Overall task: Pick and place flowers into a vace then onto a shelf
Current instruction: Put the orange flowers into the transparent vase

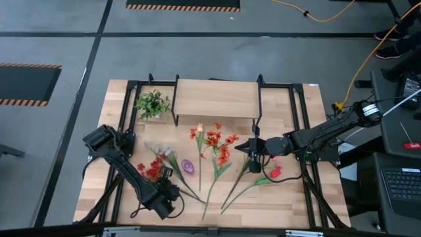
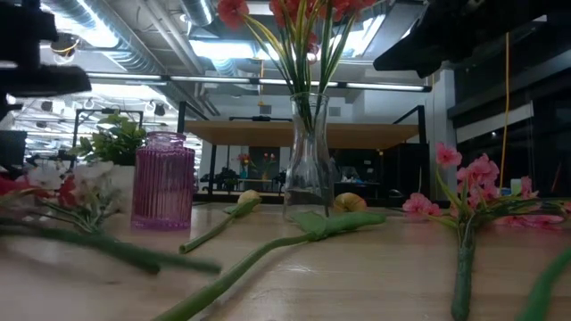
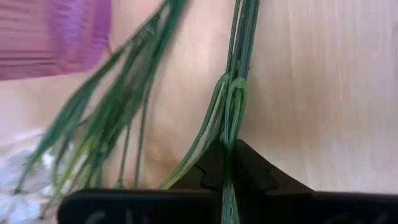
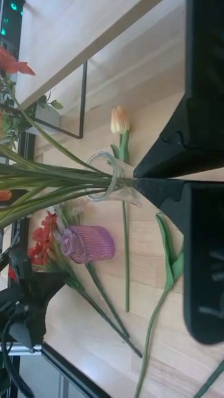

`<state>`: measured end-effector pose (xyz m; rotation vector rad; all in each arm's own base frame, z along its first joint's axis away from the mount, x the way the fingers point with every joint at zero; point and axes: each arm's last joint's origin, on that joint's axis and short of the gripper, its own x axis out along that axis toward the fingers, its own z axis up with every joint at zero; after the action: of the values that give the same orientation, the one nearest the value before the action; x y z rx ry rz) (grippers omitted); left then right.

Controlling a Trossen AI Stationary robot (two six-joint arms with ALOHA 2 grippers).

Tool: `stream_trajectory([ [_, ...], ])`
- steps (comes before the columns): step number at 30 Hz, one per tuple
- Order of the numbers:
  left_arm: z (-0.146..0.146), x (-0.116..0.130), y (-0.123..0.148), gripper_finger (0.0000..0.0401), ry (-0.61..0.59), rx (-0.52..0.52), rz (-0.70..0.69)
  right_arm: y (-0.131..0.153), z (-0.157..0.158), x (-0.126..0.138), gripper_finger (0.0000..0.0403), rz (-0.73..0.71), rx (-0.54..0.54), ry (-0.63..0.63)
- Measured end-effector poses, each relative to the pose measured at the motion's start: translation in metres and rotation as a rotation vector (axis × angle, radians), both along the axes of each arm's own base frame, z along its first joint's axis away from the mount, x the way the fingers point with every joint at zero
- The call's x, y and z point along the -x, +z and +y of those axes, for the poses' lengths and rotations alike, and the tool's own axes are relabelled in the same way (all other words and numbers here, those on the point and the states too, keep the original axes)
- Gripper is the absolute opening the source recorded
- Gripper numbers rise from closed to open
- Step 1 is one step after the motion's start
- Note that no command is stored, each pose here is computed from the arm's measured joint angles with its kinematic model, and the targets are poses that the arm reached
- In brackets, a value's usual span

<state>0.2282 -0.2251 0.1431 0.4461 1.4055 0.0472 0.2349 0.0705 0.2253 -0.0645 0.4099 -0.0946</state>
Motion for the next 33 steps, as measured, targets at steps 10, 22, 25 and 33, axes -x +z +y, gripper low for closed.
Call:
stream_trajectory([
  [10,-0.002,-0.001,0.02,0.0007,-0.003,-0.053,0.038,0.0,0.0,0.0,0.0016,0.001,-0.003,-0.001],
  [22,-0.006,-0.008,0.058,0.0007,-0.016,-0.135,-0.001,0.0,0.0,0.0,0.0016,-0.001,-0.019,-0.009],
  [25,-0.006,-0.008,0.068,0.0007,-0.017,-0.154,0.014,0.0,0.0,0.0,0.0016,-0.001,-0.026,-0.011],
  [33,-0.006,-0.012,0.093,0.0007,-0.038,-0.233,-0.035,-0.003,-0.001,0.002,0.0016,0.032,-0.027,-0.018],
])
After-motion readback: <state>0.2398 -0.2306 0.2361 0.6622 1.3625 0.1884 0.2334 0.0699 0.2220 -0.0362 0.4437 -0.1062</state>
